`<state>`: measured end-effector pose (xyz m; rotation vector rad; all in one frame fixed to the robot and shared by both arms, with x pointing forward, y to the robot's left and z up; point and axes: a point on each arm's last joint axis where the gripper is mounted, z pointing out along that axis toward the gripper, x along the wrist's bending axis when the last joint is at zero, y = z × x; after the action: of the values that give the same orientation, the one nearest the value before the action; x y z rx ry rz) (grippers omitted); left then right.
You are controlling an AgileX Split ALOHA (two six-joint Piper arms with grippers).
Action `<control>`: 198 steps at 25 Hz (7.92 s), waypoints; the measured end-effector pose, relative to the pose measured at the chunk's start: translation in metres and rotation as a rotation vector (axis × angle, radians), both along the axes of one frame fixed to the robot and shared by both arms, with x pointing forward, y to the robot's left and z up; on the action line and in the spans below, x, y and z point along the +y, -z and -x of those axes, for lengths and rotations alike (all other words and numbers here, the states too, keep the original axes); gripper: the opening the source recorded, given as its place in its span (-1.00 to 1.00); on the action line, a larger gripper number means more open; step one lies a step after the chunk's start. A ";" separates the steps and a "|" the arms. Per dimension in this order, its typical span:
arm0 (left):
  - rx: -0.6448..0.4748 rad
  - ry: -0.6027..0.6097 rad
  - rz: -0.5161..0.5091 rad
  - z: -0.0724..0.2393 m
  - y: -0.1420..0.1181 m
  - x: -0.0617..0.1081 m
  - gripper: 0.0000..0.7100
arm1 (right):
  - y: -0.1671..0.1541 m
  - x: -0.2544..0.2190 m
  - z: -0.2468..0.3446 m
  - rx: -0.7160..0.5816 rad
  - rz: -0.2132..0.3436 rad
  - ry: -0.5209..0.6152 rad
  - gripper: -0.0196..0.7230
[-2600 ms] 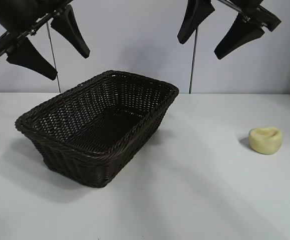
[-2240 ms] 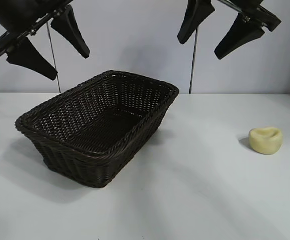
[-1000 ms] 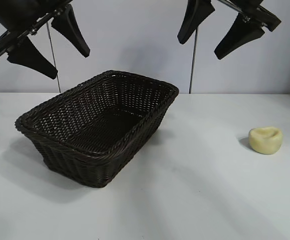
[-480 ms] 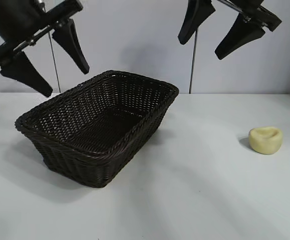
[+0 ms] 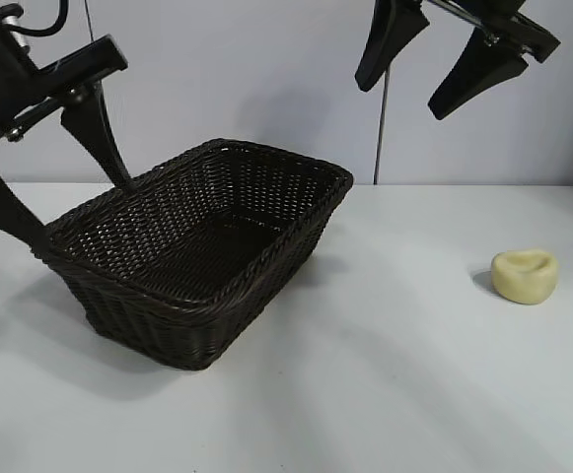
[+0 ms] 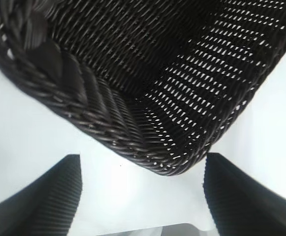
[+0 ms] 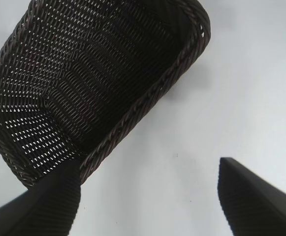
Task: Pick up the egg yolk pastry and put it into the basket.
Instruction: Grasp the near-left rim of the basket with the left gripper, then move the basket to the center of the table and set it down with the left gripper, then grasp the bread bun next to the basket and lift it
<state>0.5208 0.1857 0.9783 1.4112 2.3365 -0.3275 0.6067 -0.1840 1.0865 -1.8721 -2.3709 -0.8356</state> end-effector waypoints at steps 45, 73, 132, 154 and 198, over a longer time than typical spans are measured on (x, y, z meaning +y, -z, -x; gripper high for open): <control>-0.045 -0.369 -0.076 -0.002 0.022 -0.026 0.43 | 0.000 0.000 0.000 -0.001 0.000 0.000 0.56; -0.030 -0.323 -0.132 -0.009 0.035 -0.013 -0.72 | 0.000 0.000 0.000 -0.001 0.000 0.000 0.56; -0.039 0.613 -0.116 -0.123 0.037 -0.030 0.56 | 0.000 0.000 0.000 0.004 0.001 -0.002 0.56; -0.258 0.594 -0.089 -0.078 -0.090 -0.020 0.58 | 0.001 0.000 0.002 0.021 0.004 -0.009 0.56; -0.247 0.445 -0.054 -0.079 -0.066 -0.020 0.58 | 0.032 -0.124 -0.023 0.112 0.186 0.272 0.56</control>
<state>0.5995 0.1653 1.0448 1.8775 1.8365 -0.1964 0.6301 -0.3077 1.0541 -2.2848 -2.2283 -0.5173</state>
